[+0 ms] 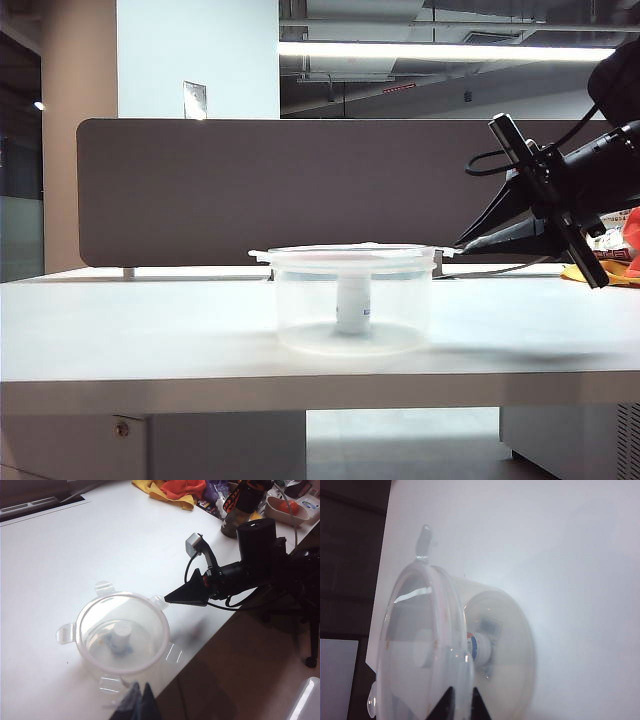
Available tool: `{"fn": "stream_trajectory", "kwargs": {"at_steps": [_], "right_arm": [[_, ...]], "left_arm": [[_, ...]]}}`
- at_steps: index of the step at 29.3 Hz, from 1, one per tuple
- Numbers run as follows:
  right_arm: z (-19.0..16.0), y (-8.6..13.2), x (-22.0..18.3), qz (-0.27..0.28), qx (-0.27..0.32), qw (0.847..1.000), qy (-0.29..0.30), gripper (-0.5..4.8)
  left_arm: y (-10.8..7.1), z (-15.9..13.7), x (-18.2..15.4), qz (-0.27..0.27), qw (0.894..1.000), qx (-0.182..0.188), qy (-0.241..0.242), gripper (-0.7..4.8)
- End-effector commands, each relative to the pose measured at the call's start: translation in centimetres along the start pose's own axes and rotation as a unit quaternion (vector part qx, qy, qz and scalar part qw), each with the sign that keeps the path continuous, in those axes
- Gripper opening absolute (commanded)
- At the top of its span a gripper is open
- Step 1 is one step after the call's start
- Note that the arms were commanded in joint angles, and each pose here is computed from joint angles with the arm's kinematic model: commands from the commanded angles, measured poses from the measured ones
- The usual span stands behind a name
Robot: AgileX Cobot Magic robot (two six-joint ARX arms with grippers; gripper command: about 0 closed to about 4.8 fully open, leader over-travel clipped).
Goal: Remove the lid of the round box, pick up the small white medicine bottle inside, and place it on the table.
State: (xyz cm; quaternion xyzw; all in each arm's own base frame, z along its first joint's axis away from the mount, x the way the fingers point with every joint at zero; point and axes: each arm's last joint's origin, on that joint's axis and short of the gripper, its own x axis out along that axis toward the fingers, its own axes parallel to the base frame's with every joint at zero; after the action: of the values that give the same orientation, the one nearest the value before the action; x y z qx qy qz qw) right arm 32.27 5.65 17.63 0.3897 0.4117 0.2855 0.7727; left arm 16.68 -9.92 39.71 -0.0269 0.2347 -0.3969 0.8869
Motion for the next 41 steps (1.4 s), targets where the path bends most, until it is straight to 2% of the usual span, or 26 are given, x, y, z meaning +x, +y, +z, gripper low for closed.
{"fn": "stream_trajectory", "kwargs": {"at_steps": [1,11,14,21,26,33,41], "right_arm": [[0.3,0.3,0.0,0.007,-0.013,1.000,-0.010,-0.05],[0.8,0.9,-0.1,0.032,-0.042,0.998,-0.028,-0.05],[1.0,1.2,-0.1,0.055,-0.057,0.996,-0.026,-0.05],[1.4,2.3,-0.3,0.129,-0.081,0.988,-0.012,-0.05],[1.5,2.8,-0.5,0.159,-0.094,0.983,0.000,-0.05],[1.7,3.5,-0.7,0.208,-0.120,0.971,0.022,-0.05],[1.6,6.0,-0.9,0.281,-0.162,0.945,0.035,-0.05]], "left_arm": [[-0.2,0.3,-0.2,-0.001,1.000,0.004,-0.009,-0.04],[-0.1,0.3,-0.2,0.002,1.000,0.004,-0.009,-0.04],[0.0,0.3,-0.2,0.020,1.000,0.004,-0.010,-0.04],[0.0,0.3,-0.2,0.021,1.000,0.005,-0.009,-0.04],[0.1,0.3,-0.2,0.035,0.999,0.005,-0.010,-0.04],[0.2,0.3,-0.1,0.044,0.999,0.005,-0.010,-0.04],[0.6,0.0,1.0,0.046,0.999,-0.004,0.015,-0.04]]}}
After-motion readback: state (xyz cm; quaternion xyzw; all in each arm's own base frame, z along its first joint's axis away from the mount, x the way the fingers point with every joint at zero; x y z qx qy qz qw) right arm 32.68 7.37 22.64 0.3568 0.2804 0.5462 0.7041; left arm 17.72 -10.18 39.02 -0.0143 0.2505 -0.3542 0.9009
